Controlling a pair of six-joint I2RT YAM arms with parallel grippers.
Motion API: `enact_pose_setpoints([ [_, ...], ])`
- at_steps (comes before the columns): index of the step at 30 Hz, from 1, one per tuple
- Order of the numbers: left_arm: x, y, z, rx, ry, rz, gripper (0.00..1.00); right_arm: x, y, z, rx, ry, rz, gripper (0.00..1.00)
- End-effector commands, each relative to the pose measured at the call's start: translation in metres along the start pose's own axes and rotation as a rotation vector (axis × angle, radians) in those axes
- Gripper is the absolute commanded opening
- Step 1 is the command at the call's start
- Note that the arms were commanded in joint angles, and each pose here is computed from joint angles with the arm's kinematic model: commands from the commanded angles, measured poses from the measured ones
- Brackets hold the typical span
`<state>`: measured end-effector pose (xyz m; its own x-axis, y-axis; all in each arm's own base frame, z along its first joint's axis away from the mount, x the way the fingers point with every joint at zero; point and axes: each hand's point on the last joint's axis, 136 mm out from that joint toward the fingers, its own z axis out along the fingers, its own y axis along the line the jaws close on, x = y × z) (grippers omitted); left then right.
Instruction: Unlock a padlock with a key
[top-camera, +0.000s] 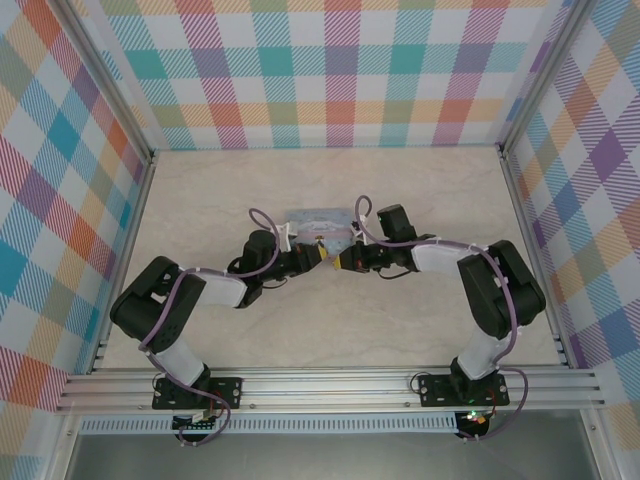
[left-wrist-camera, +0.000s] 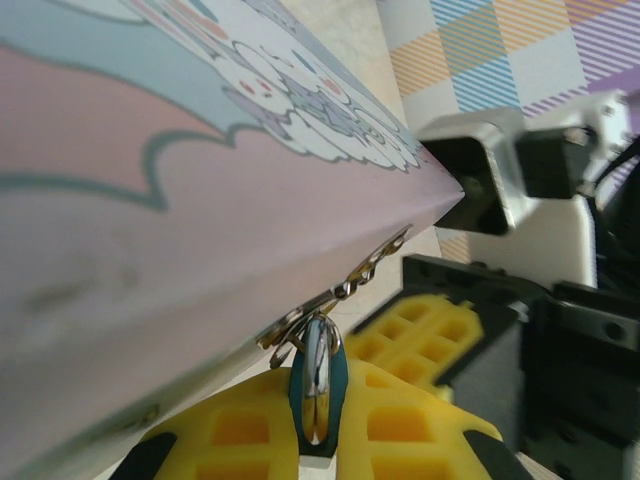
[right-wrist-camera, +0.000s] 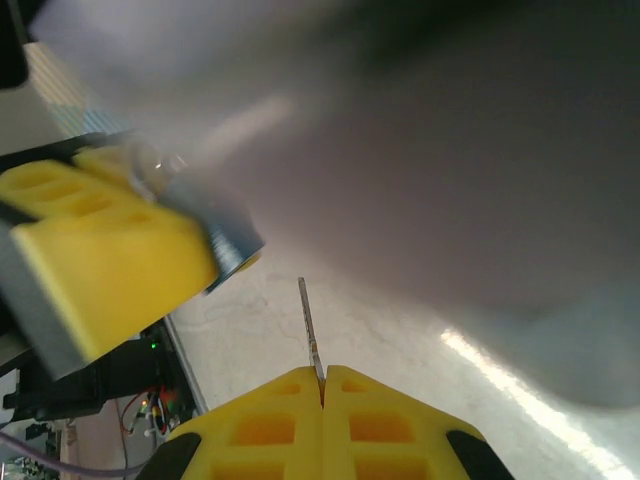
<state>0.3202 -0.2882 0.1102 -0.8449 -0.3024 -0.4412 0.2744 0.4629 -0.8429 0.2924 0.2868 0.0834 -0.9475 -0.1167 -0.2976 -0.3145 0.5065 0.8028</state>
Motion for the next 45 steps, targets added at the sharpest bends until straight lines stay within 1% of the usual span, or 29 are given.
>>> enact_pose_setpoints([
  [1,-0.008,-0.033,0.001,0.105,0.030,0.080,0.00,-0.009,0.005,-0.001,-0.026,-0.002,-0.047,0.02],
  [8,-0.014,-0.037,0.004,0.116,0.027,0.084,0.00,0.005,0.014,-0.019,-0.118,0.001,-0.049,0.02],
  [15,-0.022,-0.041,0.007,0.143,-0.013,0.041,0.00,0.008,0.025,-0.020,-0.194,-0.032,-0.037,0.02],
  [24,-0.024,-0.038,0.009,0.135,-0.023,0.016,0.00,-0.005,0.031,-0.021,-0.149,-0.083,-0.082,0.02],
  [26,-0.023,-0.037,0.010,0.137,-0.016,0.014,0.00,-0.006,0.030,-0.021,-0.137,-0.082,-0.083,0.02],
  [32,-0.022,-0.038,0.012,0.146,-0.011,0.014,0.00,-0.008,0.037,-0.015,-0.160,-0.055,-0.091,0.02],
  [41,-0.021,-0.036,0.011,0.146,-0.012,0.001,0.00,-0.010,0.024,-0.012,-0.100,-0.067,-0.065,0.02],
  [45,-0.021,-0.037,0.011,0.149,-0.012,0.004,0.00,-0.013,0.027,-0.011,-0.118,-0.077,-0.063,0.02],
])
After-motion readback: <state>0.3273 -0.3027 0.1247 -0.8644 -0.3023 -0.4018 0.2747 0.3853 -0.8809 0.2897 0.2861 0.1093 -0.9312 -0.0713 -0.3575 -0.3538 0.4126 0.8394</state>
